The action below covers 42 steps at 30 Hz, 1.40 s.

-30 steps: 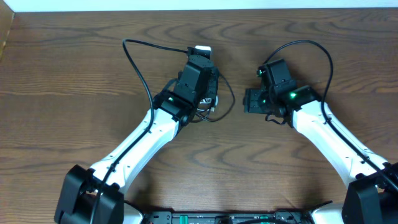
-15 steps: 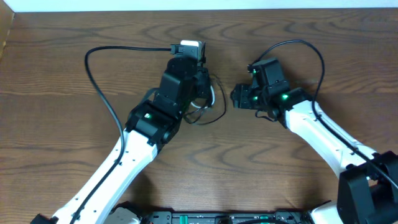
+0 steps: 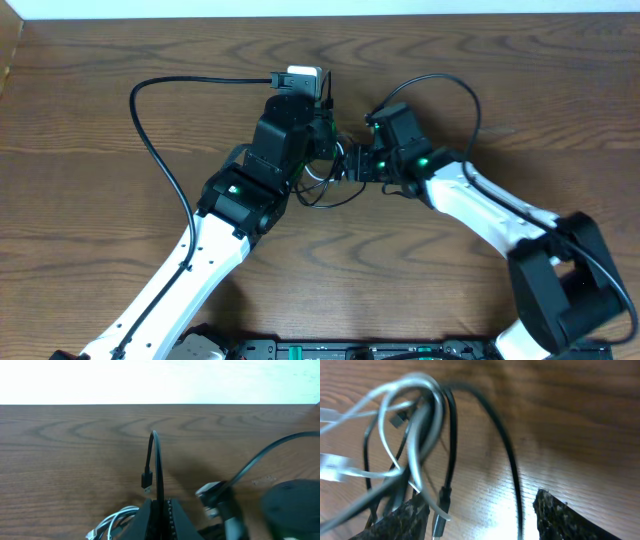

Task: Untangle cables

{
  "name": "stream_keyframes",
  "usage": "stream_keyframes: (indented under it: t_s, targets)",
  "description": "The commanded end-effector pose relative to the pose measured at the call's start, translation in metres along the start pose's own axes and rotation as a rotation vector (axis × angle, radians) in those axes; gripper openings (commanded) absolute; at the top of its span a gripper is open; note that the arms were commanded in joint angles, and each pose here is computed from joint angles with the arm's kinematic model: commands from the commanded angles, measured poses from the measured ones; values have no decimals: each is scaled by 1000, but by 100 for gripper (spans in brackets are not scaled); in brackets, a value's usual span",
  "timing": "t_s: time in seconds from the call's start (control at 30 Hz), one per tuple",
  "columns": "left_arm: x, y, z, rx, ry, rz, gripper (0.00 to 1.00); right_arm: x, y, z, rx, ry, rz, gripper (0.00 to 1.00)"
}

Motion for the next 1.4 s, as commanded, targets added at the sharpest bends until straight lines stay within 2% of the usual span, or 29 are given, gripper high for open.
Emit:
stream_keyframes:
  t_s: [0.0,0.03,0.07,0.13,0.23,0.37,0.6,0.87,1.03,1.07,1.13,1.17,1.27,1.37]
  targets:
    - [3,-4,1,2,10,-17,7,-13,17,2,6,20,46,62]
    - [3,-4,1,2,10,-17,8,-16,19,2,3,22,53,55]
    - [3,-4,1,2,9,-18,7,-18,22,1,-2,22,61,40]
    - [3,-4,1,2,10,-18,7,-20,26,-2,-15,22,67,1]
    - [3,-4,1,4,11,-14,8,-19,25,-15,-106,29,45,1]
    - [3,-5,11,78,17,-22,7,-10,3,-57,-331,86,-5,1]
    - [8,-7,30,215,79,-53,7,13,-73,-127,-546,260,-67,1]
    - [26,-18,83,343,-11,-98,8,27,-149,-192,-655,404,-151,1]
    - [22,-20,97,312,-42,-59,8,25,-163,-212,-700,419,-149,1]
    - [19,-18,97,286,-46,-36,13,25,-165,-214,-703,424,-147,1]
    - [12,-14,91,216,-50,8,39,24,-166,-216,-702,432,-144,1]
    - [5,-10,86,164,-52,46,57,24,-166,-215,-702,432,-142,1]
    - [-3,-1,77,81,-56,94,66,23,-166,-215,-700,433,-139,1]
    - [-15,13,70,9,-64,158,66,21,-165,-214,-695,435,-127,1]
Point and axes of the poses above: each gripper's point midway between its finger pads, its own y axis out along the fingers, its own z axis along the line the jaws close on, x = y × z, the point moved 5 cm from there along -y, back along the fingers, and after that the axes turned 1 degree about y, right-handed, at the moved point
